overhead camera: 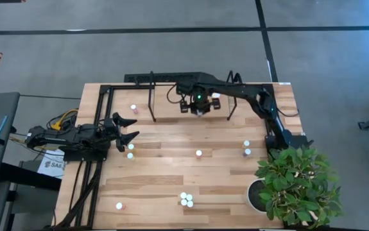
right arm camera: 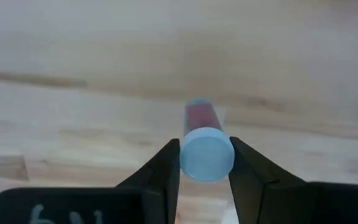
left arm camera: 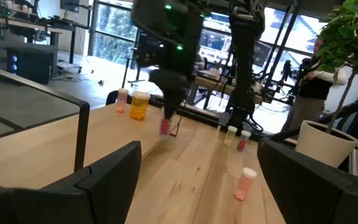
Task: Pick and place medicine bottles onto shelf by color
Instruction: Put the blue pill bottle on the shelf
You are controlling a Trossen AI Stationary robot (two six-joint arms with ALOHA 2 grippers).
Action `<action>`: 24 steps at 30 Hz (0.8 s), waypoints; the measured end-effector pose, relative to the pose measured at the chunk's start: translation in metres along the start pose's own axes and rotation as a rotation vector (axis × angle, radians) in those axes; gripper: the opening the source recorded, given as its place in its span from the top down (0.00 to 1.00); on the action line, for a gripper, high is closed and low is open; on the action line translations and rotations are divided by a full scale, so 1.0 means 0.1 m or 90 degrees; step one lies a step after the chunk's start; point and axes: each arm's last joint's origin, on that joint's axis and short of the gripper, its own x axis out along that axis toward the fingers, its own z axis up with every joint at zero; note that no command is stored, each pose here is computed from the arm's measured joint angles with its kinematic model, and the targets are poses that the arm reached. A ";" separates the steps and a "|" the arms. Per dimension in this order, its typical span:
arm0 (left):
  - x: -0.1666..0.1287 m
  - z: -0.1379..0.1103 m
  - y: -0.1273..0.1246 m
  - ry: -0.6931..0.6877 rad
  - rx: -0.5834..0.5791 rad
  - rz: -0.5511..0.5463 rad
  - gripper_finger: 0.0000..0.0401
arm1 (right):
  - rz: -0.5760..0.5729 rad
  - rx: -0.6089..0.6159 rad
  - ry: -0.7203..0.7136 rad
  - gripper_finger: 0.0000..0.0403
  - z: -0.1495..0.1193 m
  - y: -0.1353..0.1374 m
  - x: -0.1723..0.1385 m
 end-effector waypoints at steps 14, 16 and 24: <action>0.00 0.00 0.00 0.000 0.000 0.000 0.22 | 0.007 -0.068 -0.080 0.69 0.52 -0.23 -0.03; 0.00 0.00 0.00 0.000 0.000 0.000 0.22 | -0.002 -0.103 -0.097 0.69 0.53 -0.23 -0.03; 0.00 0.00 0.00 0.000 0.000 0.000 0.22 | -0.018 -0.198 -0.158 0.69 0.60 -0.21 -0.04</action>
